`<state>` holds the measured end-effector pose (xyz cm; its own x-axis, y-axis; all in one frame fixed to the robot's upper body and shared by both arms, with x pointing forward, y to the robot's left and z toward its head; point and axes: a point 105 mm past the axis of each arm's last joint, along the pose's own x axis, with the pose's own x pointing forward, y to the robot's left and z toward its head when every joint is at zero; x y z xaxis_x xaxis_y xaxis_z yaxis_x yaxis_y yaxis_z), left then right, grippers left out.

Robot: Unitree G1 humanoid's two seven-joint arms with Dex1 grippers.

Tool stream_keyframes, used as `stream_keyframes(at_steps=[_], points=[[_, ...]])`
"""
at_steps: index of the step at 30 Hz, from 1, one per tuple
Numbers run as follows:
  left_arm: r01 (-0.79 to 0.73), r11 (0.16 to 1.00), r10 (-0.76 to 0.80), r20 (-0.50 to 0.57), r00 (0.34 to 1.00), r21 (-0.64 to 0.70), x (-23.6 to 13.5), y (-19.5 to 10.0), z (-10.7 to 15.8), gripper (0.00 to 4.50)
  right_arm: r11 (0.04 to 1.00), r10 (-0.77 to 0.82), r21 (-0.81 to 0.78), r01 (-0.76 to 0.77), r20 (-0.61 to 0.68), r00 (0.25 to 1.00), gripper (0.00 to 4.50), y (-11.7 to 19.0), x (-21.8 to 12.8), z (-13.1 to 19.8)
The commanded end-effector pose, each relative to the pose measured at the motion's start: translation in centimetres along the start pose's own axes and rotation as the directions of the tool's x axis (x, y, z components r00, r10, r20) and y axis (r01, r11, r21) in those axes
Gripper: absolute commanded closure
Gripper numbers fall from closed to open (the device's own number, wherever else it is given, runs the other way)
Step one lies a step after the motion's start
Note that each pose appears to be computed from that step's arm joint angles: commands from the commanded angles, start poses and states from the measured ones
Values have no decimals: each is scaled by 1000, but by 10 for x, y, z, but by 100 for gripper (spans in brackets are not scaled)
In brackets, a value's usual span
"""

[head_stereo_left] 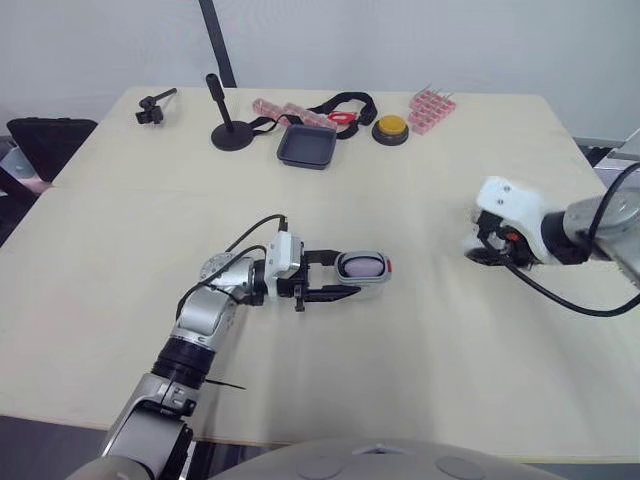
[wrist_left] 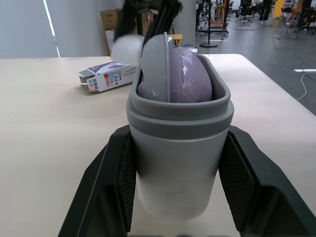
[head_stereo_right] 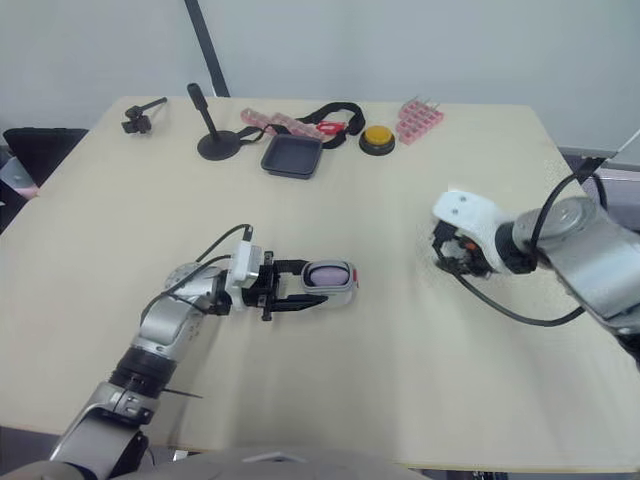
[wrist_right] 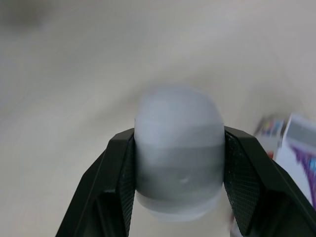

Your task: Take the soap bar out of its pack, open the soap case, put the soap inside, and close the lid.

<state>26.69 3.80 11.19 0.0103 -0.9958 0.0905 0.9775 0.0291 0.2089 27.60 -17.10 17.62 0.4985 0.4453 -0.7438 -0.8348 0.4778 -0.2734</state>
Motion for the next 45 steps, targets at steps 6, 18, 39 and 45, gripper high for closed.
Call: stream_keyframes(at_steps=[6,18,39,45], points=[[54,998,-54,-12,998,33,22,6,-8,266,933,173,-340,-120,130,976,254,38,-4,66],[63,996,-63,-2,998,66,41,12,-12,266,892,257,-398,-216,54,965,254,44,4,66],[40,992,-39,-11,999,118,51,20,-15,266,892,321,-343,-294,25,947,254,58,18,74],[30,992,-31,1,1000,124,52,20,-12,266,890,321,-342,-301,3,947,254,59,25,71]])
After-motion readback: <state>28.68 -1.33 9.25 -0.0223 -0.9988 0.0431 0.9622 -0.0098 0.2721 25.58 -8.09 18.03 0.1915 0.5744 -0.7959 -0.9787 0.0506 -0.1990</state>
